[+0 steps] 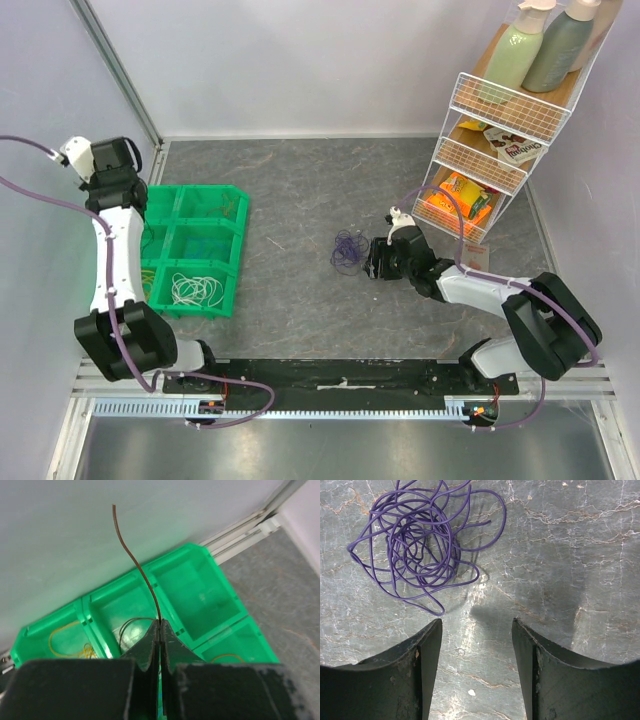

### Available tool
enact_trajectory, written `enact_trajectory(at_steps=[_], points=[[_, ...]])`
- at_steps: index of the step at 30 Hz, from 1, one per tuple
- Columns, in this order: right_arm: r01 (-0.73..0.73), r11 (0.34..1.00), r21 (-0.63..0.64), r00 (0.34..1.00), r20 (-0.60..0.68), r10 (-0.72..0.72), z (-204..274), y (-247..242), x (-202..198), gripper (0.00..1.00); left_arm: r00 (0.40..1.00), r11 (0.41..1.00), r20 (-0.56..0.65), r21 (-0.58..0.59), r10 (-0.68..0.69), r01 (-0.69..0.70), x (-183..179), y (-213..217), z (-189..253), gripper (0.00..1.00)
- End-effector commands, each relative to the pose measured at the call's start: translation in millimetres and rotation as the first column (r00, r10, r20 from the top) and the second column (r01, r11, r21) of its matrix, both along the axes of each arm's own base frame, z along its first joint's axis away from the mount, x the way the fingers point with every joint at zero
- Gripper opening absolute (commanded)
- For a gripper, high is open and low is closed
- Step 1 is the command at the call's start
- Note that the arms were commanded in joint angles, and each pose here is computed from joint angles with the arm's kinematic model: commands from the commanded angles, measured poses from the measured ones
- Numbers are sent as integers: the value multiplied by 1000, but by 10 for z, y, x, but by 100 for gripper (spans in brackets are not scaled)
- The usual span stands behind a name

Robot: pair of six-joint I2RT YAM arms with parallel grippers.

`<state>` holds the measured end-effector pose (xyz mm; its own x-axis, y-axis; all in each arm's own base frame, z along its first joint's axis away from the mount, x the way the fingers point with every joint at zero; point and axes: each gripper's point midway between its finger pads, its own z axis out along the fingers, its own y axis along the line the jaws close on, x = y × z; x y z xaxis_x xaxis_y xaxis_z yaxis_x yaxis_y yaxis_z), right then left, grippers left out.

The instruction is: Untangle the cables

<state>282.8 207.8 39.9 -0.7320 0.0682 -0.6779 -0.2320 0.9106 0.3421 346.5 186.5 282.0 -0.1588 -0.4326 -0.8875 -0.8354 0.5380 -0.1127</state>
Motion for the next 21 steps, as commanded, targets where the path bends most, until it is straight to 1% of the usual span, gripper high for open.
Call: enact_trajectory(at_steps=[1,3,5,6,9,11,15,18,19,21], points=[[-6,1000,14,1000,31,6,128,56,100,65,986,982,37,-105,161,-157,-76,184,-446,2],[-5,1000,15,999,32,5,128,55,108,65,984,972,24,-163,177,-171,-61,239,-665,2],[-9,1000,14,999,31,8,126,59,100,65,976,948,-2,-239,218,-212,-79,290,-849,2],[-9,1000,15,999,32,8,131,60,101,65,977,937,-21,-280,211,-209,-76,267,-925,2],[-9,1000,14,999,31,8,126,59,100,65,982,931,-39,-313,186,-188,-47,224,-1012,3],[-10,1000,15,999,30,9,126,61,99,65,983,929,-33,-324,178,-179,-45,186,-1017,8],[-10,1000,16,999,33,9,133,61,99,65,983,925,-13,-335,184,-177,-90,150,-1010,43],[-9,1000,17,999,32,8,131,63,100,65,985,922,-3,-353,170,-160,-125,85,-998,63],[-9,1000,17,999,32,8,131,63,100,65,988,918,9,-371,155,-141,-120,36,-983,66],[-10,1000,17,999,31,10,126,64,98,65,994,910,41,-407,103,-77,-80,-101,-927,66]])
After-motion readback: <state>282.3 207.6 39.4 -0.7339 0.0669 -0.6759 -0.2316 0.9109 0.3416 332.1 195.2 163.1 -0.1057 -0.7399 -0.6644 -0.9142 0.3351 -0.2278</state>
